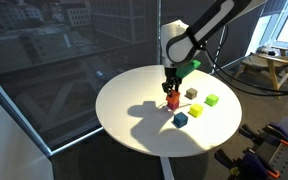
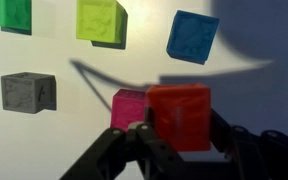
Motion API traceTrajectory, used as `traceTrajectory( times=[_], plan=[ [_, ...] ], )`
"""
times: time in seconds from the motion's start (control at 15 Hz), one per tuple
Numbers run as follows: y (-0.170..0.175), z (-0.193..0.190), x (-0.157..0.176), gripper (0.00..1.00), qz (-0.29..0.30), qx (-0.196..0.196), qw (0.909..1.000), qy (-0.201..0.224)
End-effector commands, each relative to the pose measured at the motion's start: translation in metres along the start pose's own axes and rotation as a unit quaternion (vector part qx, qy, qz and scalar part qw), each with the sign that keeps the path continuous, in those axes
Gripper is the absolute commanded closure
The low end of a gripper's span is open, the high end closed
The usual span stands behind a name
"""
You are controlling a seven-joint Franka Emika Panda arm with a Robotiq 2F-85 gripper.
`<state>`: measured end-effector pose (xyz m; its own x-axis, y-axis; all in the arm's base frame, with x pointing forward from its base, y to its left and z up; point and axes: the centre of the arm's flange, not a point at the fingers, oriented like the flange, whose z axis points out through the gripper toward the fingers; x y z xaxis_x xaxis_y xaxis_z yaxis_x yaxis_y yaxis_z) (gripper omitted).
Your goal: Put the orange block on the table.
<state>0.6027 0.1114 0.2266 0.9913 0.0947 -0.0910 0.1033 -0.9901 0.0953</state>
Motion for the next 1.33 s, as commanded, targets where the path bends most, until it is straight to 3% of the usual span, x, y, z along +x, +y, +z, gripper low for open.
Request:
traceTrajectory(
  times=[0.0, 0.6, 1.27],
  plan=[
    [-0.011, 0.001, 0.018, 0.72, 0.007, -0.018, 0.9998, -0.006],
    [-0.043, 0.003, 0.026, 0.72, -0.007, -0.019, 0.9997, -0.01],
    [-0.048, 0.024, 0.034, 0.72, -0.016, -0.018, 0.9996, -0.014]
  ],
)
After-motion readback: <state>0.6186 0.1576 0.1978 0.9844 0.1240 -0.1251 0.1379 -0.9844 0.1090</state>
